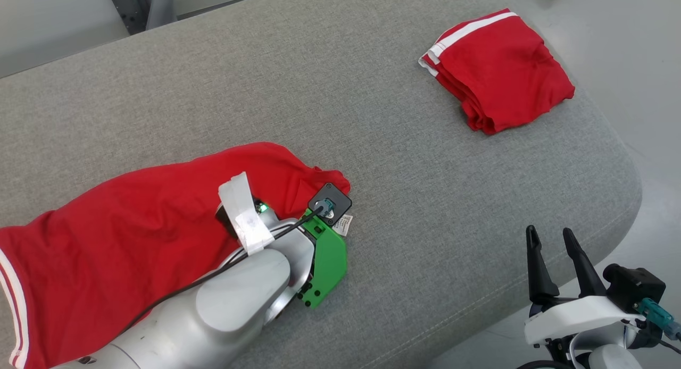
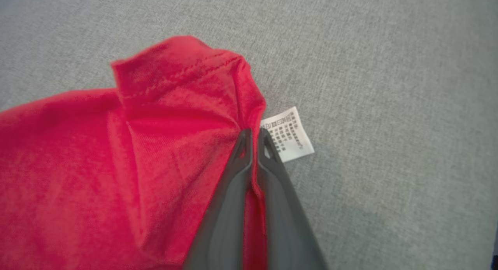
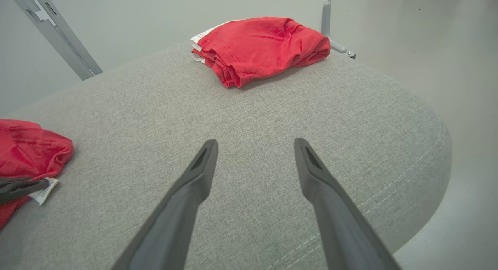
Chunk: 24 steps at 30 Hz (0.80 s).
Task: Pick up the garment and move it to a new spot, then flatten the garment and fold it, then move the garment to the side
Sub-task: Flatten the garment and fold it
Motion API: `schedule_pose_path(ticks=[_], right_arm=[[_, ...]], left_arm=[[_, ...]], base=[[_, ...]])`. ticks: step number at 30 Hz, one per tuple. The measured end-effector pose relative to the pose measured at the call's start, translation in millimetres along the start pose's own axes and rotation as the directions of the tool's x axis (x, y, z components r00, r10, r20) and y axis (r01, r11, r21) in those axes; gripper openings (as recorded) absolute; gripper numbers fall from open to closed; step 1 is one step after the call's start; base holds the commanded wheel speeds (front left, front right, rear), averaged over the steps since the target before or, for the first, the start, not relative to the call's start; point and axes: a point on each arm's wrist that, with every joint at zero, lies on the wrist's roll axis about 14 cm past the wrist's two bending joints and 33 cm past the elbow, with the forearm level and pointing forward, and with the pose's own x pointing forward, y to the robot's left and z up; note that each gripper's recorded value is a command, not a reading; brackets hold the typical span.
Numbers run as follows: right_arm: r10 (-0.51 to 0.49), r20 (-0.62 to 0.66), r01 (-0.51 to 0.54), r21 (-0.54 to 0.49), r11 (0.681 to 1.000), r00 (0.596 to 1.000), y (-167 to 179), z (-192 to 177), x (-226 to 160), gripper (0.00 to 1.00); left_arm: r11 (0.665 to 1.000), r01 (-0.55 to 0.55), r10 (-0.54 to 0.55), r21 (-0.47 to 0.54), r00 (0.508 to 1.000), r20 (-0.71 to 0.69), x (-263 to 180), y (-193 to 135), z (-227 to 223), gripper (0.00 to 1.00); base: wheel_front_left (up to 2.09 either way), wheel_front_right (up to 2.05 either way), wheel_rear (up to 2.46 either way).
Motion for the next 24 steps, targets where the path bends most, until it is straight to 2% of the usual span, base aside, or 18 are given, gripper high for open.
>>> schedule_pose_path(ticks=[3, 6, 11, 14, 17, 19, 20, 21, 24], right_arm=[[0.001, 0.001, -0.001, 0.001, 1.0, 1.0, 0.2, 0.3, 0.4, 1.0], [0.0, 0.003, 0.0, 0.001, 1.0, 1.0, -0.2, 0.6, 0.7, 1.0], [0.001, 0.004, -0.001, -0.002, 1.0, 1.0, -0.1, 1.0, 1.5, 1.0], [0.004, 0.004, -0.004, -0.004, 1.0, 1.0, 0.5, 1.0, 1.9, 1.0], [0.005, 0.002, -0.005, -0.008, 1.0, 1.0, 1.1, 0.4, 2.3, 1.0], [0.006, 0.0, -0.006, -0.011, 1.0, 1.0, 1.4, 0.2, 2.9, 1.0], [0.007, 0.001, -0.007, -0.011, 1.0, 1.0, 1.7, 0.4, 3.4, 1.0], [0.007, 0.001, -0.007, -0.012, 1.0, 1.0, 1.7, 0.6, 3.8, 1.0], [0.001, 0.001, -0.001, -0.014, 1.0, 1.0, 0.0, 0.9, 4.4, 1.0]], left_arm=[[1.0, 0.002, -0.002, -0.01, 0.999, 0.036, -1.8, -0.2, 7.7, 0.0], [0.999, 0.026, -0.019, -0.048, 0.99, 0.141, -5.9, -6.2, 36.0, 0.0], [0.987, 0.13, -0.094, -0.094, 0.943, 0.321, -22.5, -30.4, 91.0, 0.0], [0.98, 0.178, -0.138, -0.083, 0.924, 0.356, -28.6, -44.1, 102.2, 0.0], [0.975, 0.208, -0.171, -0.077, 0.925, 0.341, -25.3, -57.8, 91.5, 0.0], [0.968, 0.237, -0.2, -0.082, 0.927, 0.318, -20.5, -68.7, 78.0, 0.3], [0.964, 0.25, -0.21, -0.095, 0.928, 0.307, -18.0, -73.4, 71.4, 0.89], [0.959, 0.267, -0.228, -0.096, 0.928, 0.295, -16.0, -79.1, 65.6, 1.0], [0.948, 0.293, -0.242, -0.126, 0.918, 0.314, -13.9, -83.2, 66.3, 1.0]], base=[[0.0, 0.0, 0.0], [0.0, 0.0, 0.0], [0.0, 0.0, 0.0], [0.0, 0.0, 0.0], [0.0, 0.0, 0.0], [0.0, 0.0, 0.0], [0.0, 0.0, 0.0], [0.0, 0.0, 0.0], [0.0, 0.0, 0.0]])
